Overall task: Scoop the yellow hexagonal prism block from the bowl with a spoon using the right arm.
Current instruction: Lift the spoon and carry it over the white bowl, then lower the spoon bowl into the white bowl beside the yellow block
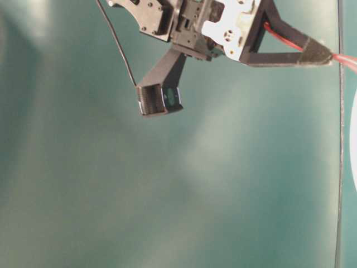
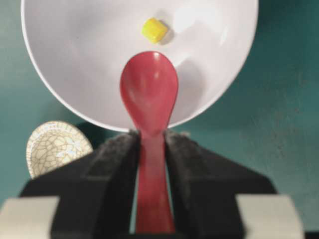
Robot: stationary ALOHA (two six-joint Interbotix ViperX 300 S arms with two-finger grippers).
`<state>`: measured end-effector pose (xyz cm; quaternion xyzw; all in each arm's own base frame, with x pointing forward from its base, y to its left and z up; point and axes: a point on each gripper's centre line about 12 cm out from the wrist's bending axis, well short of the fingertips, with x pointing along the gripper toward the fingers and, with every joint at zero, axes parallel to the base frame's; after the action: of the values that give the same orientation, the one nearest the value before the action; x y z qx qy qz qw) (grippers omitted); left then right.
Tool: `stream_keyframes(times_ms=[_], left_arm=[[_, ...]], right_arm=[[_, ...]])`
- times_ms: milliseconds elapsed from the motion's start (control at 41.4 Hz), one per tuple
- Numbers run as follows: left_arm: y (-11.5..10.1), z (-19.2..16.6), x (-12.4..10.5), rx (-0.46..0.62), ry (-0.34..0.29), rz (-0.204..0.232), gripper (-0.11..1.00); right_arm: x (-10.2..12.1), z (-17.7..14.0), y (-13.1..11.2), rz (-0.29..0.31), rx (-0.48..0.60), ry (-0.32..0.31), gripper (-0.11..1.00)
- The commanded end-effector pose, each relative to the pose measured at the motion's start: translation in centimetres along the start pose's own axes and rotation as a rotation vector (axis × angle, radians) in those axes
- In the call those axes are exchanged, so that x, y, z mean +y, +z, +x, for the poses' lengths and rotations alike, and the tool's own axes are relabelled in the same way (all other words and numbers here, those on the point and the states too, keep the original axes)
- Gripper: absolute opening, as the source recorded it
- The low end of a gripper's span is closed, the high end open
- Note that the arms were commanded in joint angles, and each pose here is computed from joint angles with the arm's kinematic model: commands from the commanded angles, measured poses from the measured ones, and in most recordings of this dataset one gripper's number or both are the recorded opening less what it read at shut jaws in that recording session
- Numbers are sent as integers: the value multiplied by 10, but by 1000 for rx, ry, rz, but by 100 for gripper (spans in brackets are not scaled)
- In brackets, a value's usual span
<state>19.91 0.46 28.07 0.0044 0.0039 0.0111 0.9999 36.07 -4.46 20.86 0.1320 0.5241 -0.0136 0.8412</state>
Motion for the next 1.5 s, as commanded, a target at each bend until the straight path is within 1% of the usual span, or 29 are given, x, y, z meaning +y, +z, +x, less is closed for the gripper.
stream_keyframes(times_ms=[0,218,580,871,1137,1475], left_arm=[[5,2,1,-9,3,2,0],[5,2,1,-8,3,2,0],[4,2,1,-6,3,2,0],[4,2,1,-6,3,2,0],[5,1,0,-8,1,2,0],[4,1,0,-5,1,2,0]], right_arm=[[1,-5,8,-1,-24,1,25],[1,5,9,-7,-6,-1,25],[2,21,14,-13,-6,-3,25],[4,31,23,-20,-58,-10,25],[1,39,29,-12,-105,-21,25],[2,38,40,-10,-196,-29,25]])
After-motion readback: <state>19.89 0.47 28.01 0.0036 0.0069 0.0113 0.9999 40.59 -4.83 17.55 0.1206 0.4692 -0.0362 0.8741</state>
